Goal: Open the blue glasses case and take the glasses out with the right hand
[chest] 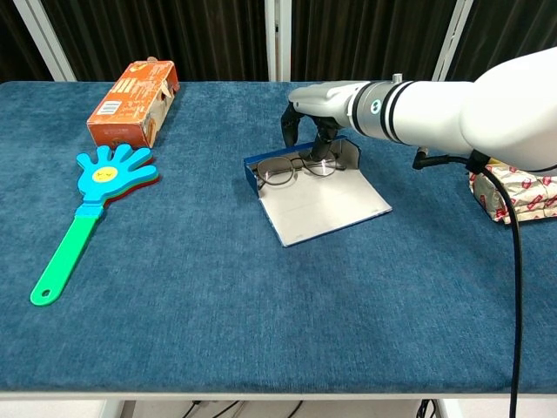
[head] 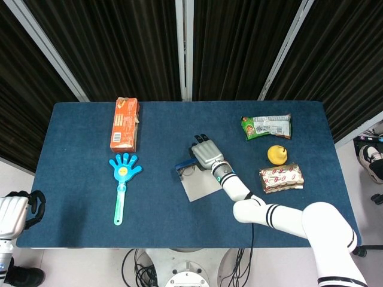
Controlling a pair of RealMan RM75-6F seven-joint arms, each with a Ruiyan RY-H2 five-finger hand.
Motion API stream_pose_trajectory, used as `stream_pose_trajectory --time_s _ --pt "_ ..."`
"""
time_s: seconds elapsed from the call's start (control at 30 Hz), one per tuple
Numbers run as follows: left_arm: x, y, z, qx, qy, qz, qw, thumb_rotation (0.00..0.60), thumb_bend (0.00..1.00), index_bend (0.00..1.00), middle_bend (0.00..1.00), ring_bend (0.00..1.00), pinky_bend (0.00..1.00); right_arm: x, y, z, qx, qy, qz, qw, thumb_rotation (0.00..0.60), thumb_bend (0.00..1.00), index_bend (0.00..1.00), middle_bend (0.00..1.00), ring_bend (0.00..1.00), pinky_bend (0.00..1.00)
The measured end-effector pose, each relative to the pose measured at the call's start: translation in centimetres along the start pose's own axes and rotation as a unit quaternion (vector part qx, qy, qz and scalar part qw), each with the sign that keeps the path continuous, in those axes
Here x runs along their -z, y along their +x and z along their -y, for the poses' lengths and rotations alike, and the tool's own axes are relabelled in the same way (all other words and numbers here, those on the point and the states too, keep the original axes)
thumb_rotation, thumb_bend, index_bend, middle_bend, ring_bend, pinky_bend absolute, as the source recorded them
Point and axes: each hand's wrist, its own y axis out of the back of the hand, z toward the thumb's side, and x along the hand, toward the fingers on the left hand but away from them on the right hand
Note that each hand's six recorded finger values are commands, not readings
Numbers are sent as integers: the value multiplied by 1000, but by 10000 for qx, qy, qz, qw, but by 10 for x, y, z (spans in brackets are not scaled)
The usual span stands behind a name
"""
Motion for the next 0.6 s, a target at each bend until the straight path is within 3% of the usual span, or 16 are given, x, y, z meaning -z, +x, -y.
stream_pose_trajectory --time_s 0.37,0.47,0.6 --pt "0 0 0 5 -7 2 10000 600 358 688 714 554 491 -2 3 -5 188 65 -24 9998 600 477 528 281 1 0" --pt "0 0 0 8 -12 2 10000 600 358 688 714 554 491 -3 6 -7 383 184 -48 9991 600 477 551 286 2 0" --pt "0 0 0 15 -12 6 10000 600 358 688 714 554 487 -5 15 -11 907 398 -72 9951 600 477 583 306 27 0"
